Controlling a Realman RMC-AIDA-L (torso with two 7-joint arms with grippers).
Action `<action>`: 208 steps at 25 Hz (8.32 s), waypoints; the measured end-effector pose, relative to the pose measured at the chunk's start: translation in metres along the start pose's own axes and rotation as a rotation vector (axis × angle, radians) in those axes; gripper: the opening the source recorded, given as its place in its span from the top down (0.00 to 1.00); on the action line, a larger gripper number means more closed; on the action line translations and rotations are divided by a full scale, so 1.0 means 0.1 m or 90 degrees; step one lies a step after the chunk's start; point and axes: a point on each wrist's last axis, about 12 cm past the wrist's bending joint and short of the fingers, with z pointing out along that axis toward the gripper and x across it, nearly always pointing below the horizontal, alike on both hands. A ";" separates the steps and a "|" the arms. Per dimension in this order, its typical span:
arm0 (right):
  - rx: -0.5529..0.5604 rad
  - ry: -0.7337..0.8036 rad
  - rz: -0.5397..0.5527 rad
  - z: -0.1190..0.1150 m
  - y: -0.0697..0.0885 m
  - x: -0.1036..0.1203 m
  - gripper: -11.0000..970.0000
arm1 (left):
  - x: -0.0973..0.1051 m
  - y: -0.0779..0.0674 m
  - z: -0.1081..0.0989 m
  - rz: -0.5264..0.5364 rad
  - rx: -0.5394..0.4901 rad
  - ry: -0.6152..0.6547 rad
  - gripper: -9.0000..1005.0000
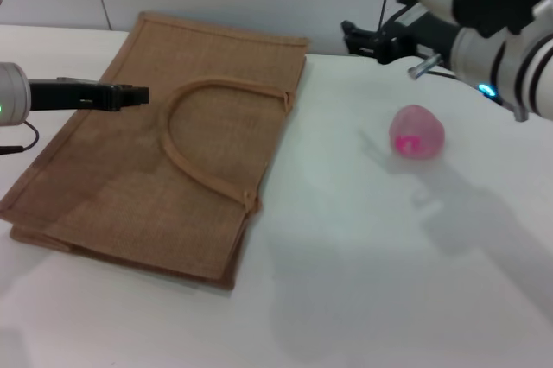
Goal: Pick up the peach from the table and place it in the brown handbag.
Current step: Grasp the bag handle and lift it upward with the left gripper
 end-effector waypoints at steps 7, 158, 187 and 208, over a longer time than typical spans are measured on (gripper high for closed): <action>0.004 0.001 0.010 -0.03 -0.01 0.04 0.11 | 0.02 0.02 0.01 -0.003 -0.014 0.002 0.70; -0.042 0.033 -0.048 0.00 0.20 -0.07 0.10 | 0.27 0.00 0.30 -0.118 0.001 -0.006 0.72; -0.050 0.032 -0.053 -0.02 0.24 -0.10 0.10 | 0.22 0.07 0.30 -0.092 -0.039 0.014 0.73; -0.052 0.030 -0.054 -0.02 0.24 -0.11 0.10 | 0.23 0.00 0.49 -0.068 -0.057 0.042 0.74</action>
